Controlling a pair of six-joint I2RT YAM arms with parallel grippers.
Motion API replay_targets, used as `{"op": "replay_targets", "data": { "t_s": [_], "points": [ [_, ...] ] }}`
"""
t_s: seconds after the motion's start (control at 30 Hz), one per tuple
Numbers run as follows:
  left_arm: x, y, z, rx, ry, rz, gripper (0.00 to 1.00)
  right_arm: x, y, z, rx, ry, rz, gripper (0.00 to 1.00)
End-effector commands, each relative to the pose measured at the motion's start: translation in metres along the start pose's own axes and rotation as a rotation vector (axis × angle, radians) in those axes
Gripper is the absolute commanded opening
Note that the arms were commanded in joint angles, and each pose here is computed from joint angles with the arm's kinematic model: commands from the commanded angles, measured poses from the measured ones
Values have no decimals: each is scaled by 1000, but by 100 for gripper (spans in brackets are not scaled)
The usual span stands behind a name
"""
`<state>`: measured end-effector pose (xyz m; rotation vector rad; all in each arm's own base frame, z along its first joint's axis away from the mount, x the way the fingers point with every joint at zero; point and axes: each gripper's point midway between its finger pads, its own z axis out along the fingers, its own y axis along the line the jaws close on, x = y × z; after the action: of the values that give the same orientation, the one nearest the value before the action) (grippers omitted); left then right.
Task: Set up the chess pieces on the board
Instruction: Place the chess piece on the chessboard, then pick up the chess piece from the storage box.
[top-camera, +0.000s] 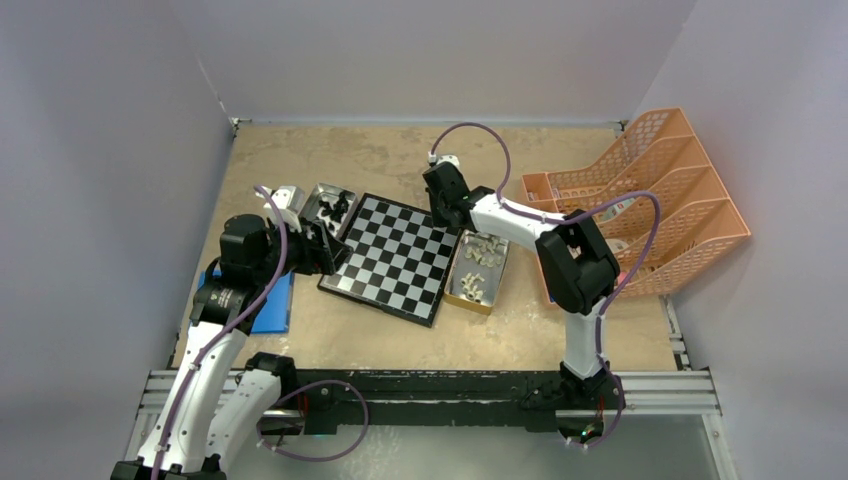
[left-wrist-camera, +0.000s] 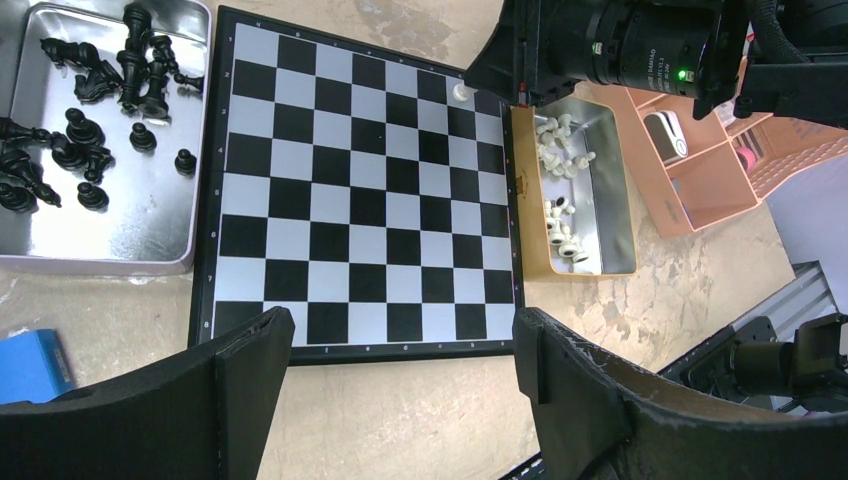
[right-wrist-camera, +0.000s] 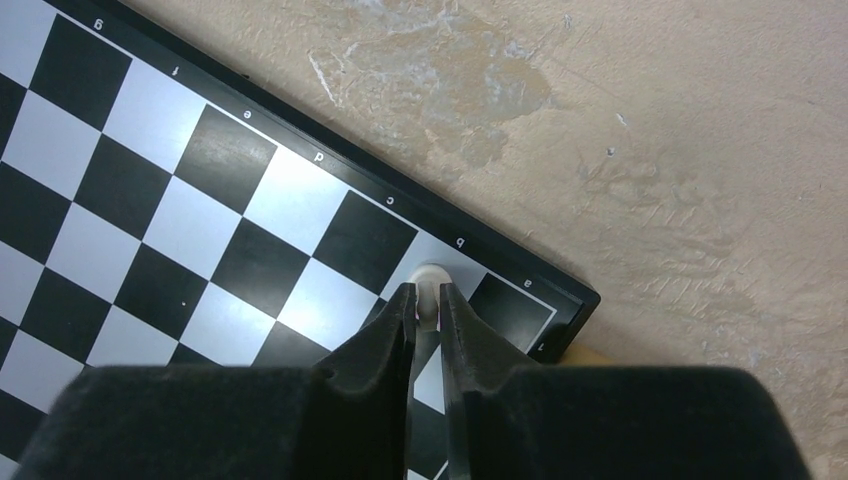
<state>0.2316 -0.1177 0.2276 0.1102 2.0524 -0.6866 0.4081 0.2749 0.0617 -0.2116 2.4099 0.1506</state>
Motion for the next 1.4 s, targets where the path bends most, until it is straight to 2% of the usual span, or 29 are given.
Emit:
{"op": "replay_targets", "data": {
  "t_s": [0.0, 0.2, 0.47, 0.67, 0.83, 1.07, 1.37],
  "points": [
    [-6, -2, 1, 9, -28, 14, 81, -12, 5, 0, -5, -19, 5, 20],
    [-6, -2, 1, 6, -28, 14, 81, -21, 10, -5, -24, -33, 16, 33],
    [-6, -1, 1, 5, -26, 12, 81, -33, 9, -29, -46, -66, 30, 40],
    [-5, -1, 2, 4, -22, 11, 81, -50, 0, -59, -36, -139, 51, 40],
    [-5, -1, 2, 6, -21, 11, 81, -47, -13, -87, -21, -167, 69, 38],
    [-6, -2, 1, 8, -27, 13, 81, -8, -36, -102, 9, -133, 79, 29],
    [-6, -2, 0, 8, -33, 14, 81, 30, -44, -84, 17, -77, 92, 25]
  ]
}}
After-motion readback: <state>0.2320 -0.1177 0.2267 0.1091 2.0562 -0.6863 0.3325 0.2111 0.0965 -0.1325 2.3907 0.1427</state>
